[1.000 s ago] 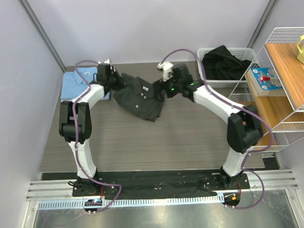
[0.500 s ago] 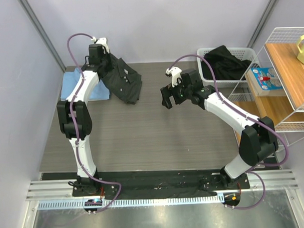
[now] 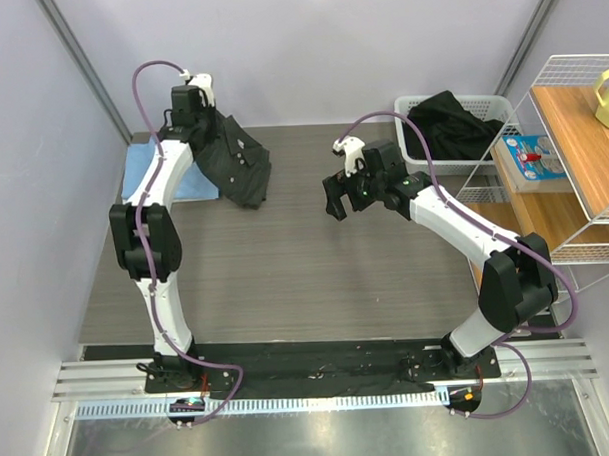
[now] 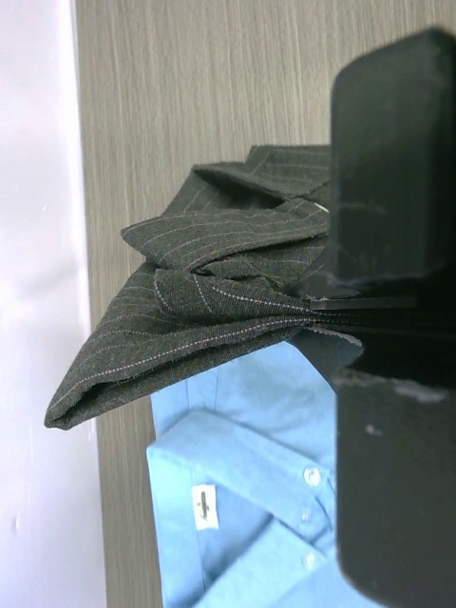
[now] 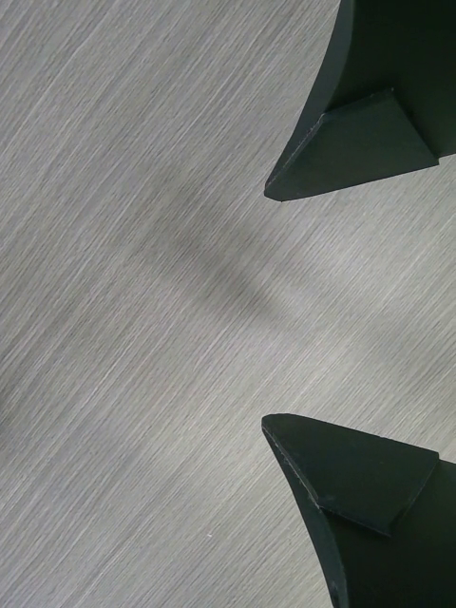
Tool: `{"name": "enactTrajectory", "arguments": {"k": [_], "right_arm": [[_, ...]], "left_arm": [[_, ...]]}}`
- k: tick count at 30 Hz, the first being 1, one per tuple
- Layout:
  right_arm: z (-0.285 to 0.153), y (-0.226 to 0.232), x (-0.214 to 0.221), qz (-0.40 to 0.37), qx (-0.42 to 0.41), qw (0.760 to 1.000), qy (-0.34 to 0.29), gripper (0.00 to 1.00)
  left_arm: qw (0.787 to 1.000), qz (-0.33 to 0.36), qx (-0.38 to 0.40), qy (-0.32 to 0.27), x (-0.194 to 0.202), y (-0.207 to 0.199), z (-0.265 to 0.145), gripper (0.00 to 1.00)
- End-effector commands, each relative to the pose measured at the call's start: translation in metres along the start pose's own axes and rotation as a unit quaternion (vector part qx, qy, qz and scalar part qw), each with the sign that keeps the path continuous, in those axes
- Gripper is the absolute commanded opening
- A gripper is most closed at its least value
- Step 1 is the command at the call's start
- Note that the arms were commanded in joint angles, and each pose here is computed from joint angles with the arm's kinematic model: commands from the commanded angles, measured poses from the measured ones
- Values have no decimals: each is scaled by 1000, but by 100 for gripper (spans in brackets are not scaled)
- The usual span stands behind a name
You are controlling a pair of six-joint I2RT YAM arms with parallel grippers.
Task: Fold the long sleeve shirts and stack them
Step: Neatly place the folded shirt to the corner
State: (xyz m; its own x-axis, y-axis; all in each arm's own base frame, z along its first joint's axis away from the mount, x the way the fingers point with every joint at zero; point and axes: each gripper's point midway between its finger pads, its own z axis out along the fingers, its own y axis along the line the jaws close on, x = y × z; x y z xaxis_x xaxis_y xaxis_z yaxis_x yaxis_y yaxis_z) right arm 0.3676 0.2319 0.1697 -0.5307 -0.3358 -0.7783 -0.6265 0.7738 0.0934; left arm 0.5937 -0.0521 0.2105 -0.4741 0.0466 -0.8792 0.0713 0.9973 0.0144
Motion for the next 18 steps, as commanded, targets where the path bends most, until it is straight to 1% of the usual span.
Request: {"name": "enactTrajectory", "arguments": {"k": [1, 11, 18], "right_arm": [[-16, 3, -20, -11, -1, 999, -35, 100], [-16, 3, -19, -11, -2, 999, -34, 100], [-19, 4, -20, -11, -3, 999, -37, 100]], "left_arm": [[995, 0, -28, -97, -78, 19, -48, 0], [991, -33, -34, -128, -101, 21, -64, 0], [989, -29, -37, -138, -107, 22, -74, 0]]}}
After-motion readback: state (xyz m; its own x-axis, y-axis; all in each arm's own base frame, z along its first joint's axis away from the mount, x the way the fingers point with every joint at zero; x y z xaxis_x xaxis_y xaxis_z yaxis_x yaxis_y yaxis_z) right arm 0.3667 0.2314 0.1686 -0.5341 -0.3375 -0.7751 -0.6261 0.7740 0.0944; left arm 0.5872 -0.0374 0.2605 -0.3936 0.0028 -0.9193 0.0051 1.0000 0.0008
